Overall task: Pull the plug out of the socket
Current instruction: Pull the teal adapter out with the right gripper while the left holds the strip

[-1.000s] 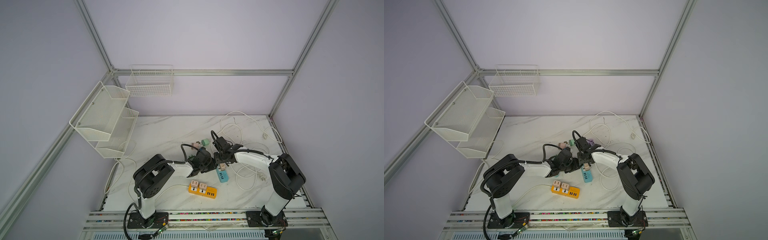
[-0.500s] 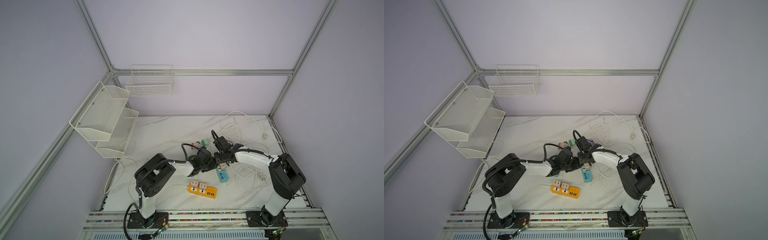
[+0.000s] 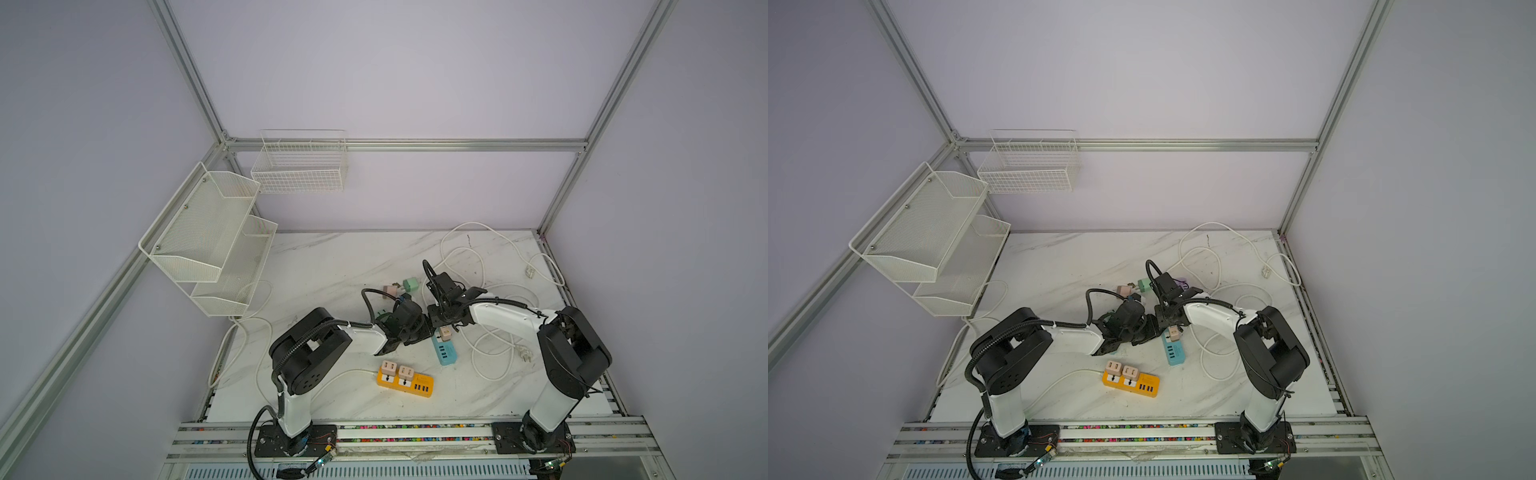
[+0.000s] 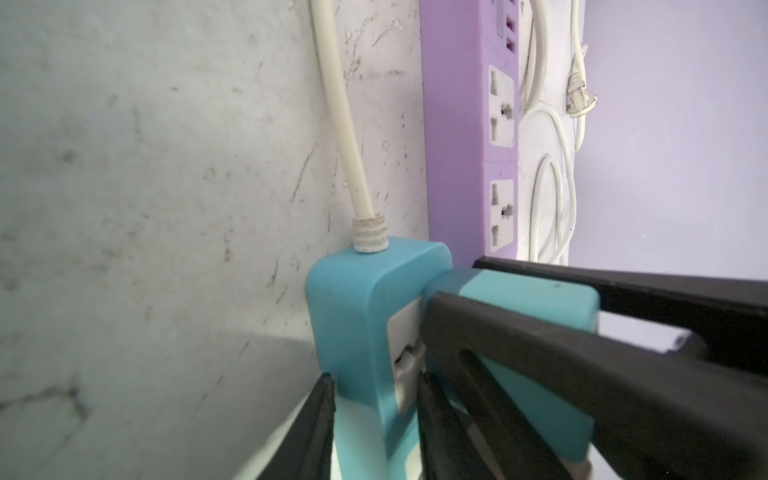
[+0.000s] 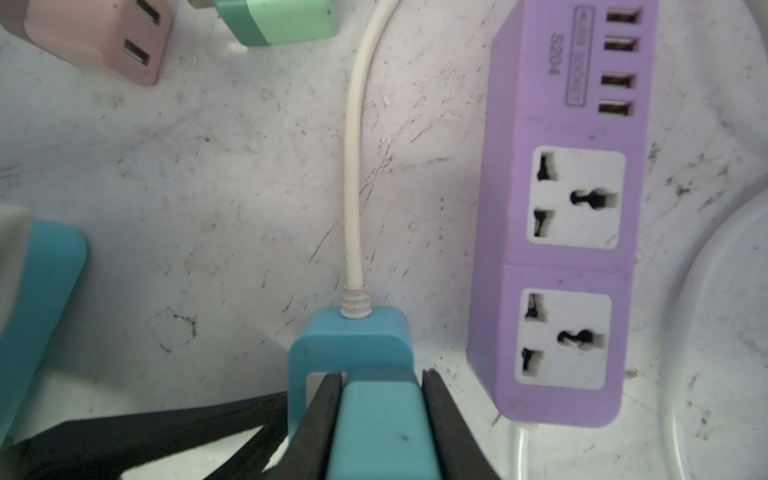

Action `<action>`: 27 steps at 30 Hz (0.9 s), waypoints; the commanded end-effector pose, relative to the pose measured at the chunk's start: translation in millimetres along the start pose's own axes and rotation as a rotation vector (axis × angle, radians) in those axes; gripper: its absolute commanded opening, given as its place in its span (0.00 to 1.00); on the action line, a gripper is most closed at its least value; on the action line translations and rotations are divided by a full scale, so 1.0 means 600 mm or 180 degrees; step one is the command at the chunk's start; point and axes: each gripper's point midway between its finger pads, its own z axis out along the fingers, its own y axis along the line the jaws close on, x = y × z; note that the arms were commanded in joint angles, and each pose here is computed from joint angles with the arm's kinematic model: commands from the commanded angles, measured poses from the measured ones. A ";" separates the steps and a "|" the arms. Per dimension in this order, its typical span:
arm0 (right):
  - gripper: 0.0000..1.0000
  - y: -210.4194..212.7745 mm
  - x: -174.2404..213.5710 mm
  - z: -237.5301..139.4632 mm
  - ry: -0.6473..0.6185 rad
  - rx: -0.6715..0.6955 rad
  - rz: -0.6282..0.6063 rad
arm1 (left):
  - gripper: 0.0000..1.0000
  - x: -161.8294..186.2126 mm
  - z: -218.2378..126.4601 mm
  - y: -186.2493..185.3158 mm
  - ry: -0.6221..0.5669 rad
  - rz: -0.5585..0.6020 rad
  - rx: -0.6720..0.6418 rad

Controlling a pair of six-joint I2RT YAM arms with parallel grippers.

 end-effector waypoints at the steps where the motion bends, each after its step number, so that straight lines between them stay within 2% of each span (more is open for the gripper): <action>1: 0.19 0.000 -0.017 -0.020 -0.0114 -0.0078 -0.0011 | 0.32 0.044 -0.008 0.094 0.0149 -0.0048 -0.0570; 5: 0.15 -0.021 -0.027 -0.021 -0.0143 0.0160 0.0021 | 0.31 0.050 -0.005 0.092 0.0197 -0.0021 -0.0560; 11: 0.11 0.018 -0.029 -0.028 -0.0179 -0.0091 -0.0005 | 0.30 0.059 -0.008 0.112 0.0180 -0.0040 -0.0666; 13: 0.11 0.008 -0.038 -0.036 -0.0253 -0.0094 0.0019 | 0.30 0.062 -0.009 0.116 0.0185 -0.0048 -0.0686; 16: 0.10 -0.023 -0.043 -0.039 -0.0261 0.0157 0.0141 | 0.30 0.066 -0.008 0.119 0.0199 -0.0051 -0.0701; 18: 0.09 -0.028 -0.044 -0.039 -0.0251 0.0227 0.0074 | 0.29 0.068 -0.007 0.119 0.0206 -0.0046 -0.0707; 22: 0.07 0.016 -0.044 -0.036 -0.0271 -0.0040 0.0009 | 0.29 0.071 -0.004 0.122 0.0205 -0.0048 -0.0736; 27: 0.05 0.023 -0.044 -0.040 -0.0276 -0.0084 -0.0018 | 0.28 0.072 -0.009 0.127 0.0198 -0.0044 -0.0775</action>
